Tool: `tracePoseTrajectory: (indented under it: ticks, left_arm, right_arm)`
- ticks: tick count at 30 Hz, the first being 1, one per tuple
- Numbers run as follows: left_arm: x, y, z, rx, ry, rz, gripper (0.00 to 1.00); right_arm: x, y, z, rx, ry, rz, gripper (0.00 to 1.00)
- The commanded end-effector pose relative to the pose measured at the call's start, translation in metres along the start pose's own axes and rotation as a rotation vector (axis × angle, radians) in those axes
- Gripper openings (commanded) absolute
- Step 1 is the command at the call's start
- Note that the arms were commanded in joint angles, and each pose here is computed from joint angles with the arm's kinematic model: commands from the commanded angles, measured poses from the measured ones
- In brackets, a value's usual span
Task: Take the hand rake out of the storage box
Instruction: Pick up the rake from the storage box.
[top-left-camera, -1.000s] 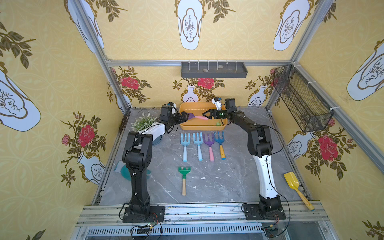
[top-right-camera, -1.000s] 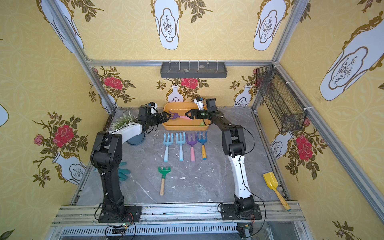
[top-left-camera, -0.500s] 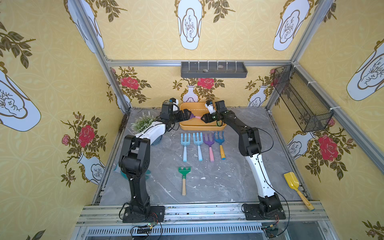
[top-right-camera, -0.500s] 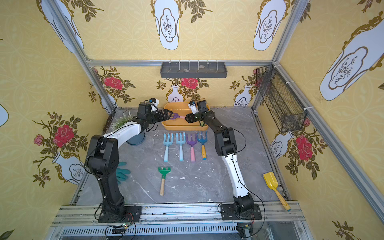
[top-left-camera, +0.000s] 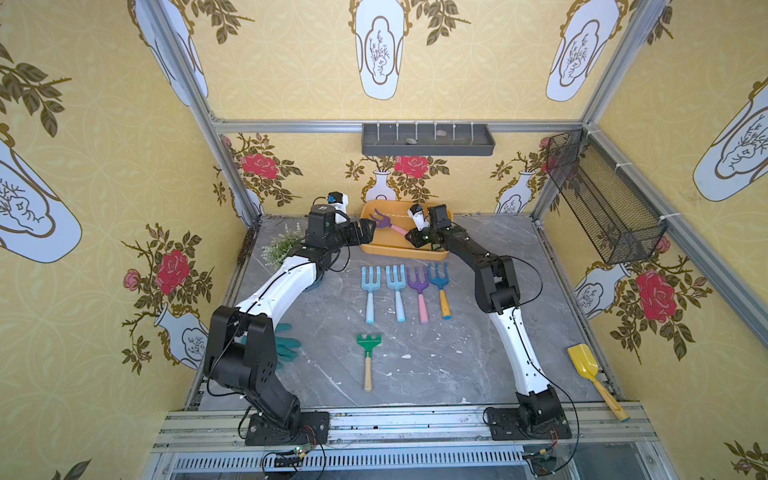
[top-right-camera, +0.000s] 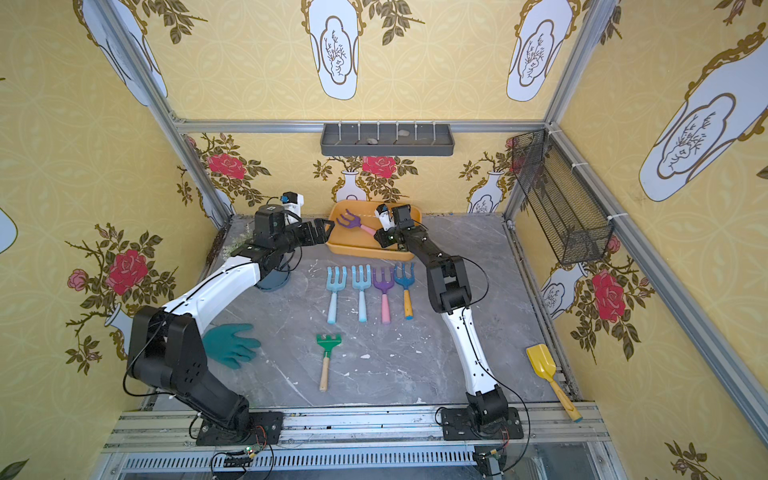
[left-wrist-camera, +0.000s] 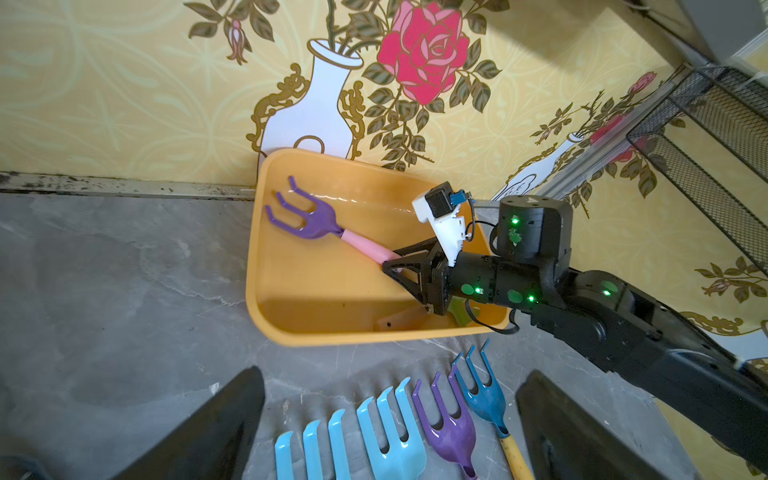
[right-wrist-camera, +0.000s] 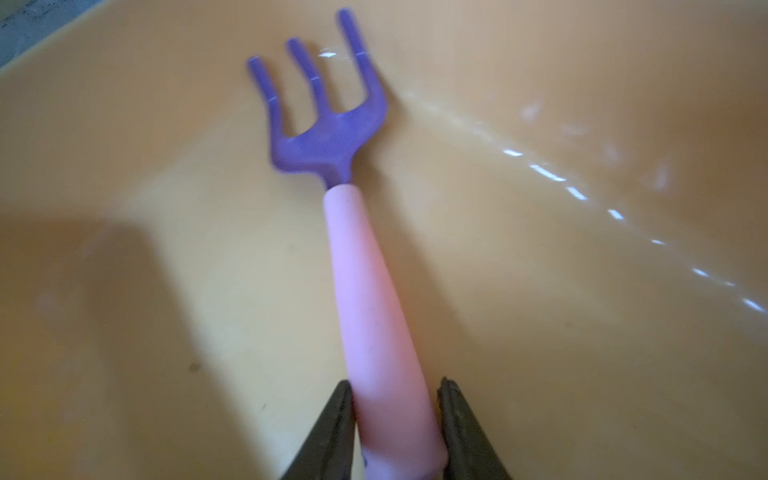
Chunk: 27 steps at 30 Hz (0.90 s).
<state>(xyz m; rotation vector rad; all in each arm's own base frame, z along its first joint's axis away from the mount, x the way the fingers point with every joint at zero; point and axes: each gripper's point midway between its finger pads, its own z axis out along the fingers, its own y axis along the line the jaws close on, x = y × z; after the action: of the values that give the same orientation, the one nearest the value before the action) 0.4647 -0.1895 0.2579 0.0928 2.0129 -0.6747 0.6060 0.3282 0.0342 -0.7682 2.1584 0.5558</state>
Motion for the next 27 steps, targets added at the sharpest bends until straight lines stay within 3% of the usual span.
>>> tracePoseTrajectory:
  ticks: [1, 11, 19, 22, 27]
  left_arm:
    - [-0.001, 0.0, -0.017, -0.017, -0.034, 0.028, 1.0]
    - [0.006, -0.002, -0.069, -0.047, -0.087, 0.046, 1.0]
    - [0.021, 0.003, -0.083, -0.066, -0.072, 0.042, 1.0]
    - [0.029, 0.006, -0.082, -0.071, -0.051, 0.041, 1.0]
    - [0.039, 0.01, -0.094, -0.096, -0.027, 0.061, 1.0]
  right_arm:
    - [-0.003, -0.01, -0.004, 0.061, -0.009, -0.018, 0.27]
    - [-0.031, 0.006, -0.037, 0.047, -0.09, -0.133, 0.15]
    - [-0.033, 0.031, -0.061, 0.02, -0.088, -0.176, 0.0]
    - [-0.045, 0.036, -0.08, 0.032, -0.123, -0.127, 0.0]
    - [-0.064, 0.046, -0.131, 0.09, -0.235, 0.081, 0.0]
